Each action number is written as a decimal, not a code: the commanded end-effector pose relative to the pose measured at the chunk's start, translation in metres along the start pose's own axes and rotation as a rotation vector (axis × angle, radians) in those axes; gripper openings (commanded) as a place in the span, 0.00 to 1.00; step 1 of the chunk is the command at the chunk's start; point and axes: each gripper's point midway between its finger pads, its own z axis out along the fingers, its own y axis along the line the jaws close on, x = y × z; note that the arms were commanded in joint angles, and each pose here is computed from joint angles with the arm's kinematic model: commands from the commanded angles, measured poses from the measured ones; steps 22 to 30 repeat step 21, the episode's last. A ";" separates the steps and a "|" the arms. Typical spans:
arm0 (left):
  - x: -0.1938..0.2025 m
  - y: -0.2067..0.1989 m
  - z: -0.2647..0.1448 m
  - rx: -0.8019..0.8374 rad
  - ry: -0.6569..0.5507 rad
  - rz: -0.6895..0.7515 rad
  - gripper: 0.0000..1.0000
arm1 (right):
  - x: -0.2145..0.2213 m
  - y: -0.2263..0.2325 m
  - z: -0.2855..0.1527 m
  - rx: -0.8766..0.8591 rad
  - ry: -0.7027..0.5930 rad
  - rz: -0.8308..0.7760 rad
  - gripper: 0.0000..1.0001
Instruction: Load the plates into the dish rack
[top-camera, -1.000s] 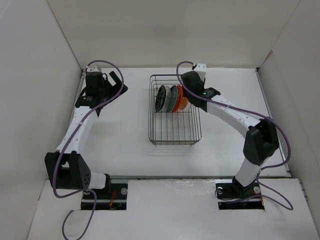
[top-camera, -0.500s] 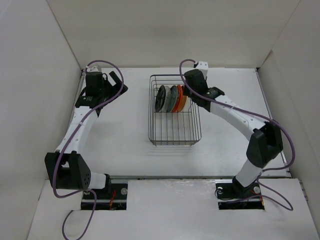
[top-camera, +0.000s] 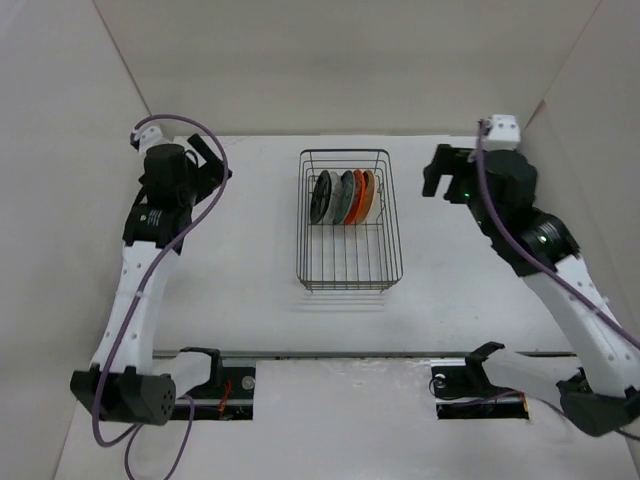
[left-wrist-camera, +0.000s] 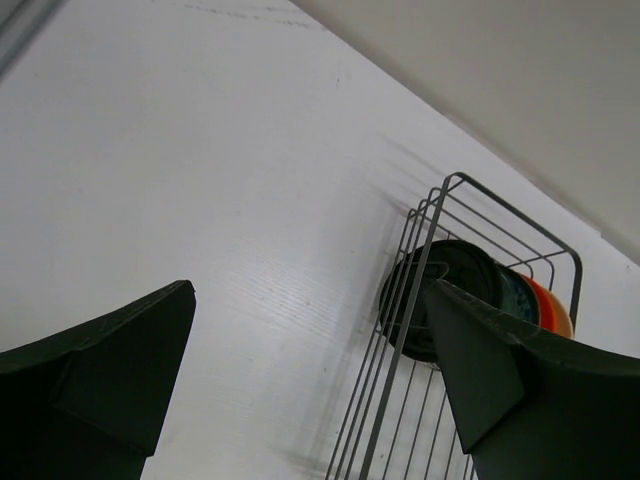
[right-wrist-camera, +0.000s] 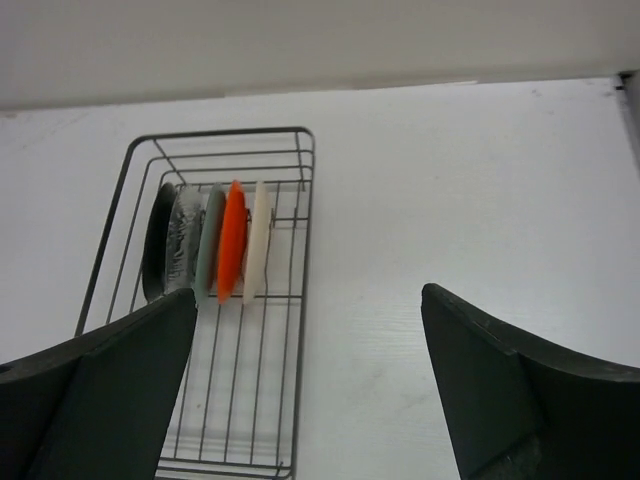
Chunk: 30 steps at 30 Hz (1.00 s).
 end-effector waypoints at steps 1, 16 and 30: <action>-0.025 0.013 -0.039 -0.052 -0.117 -0.038 1.00 | -0.016 -0.041 -0.047 0.056 -0.057 0.052 0.98; -0.053 0.021 -0.112 -0.027 -0.245 -0.068 1.00 | -0.001 -0.103 -0.114 0.241 -0.094 0.138 1.00; -0.050 0.022 -0.111 -0.028 -0.244 -0.068 1.00 | -0.006 -0.106 -0.120 0.242 -0.120 0.151 1.00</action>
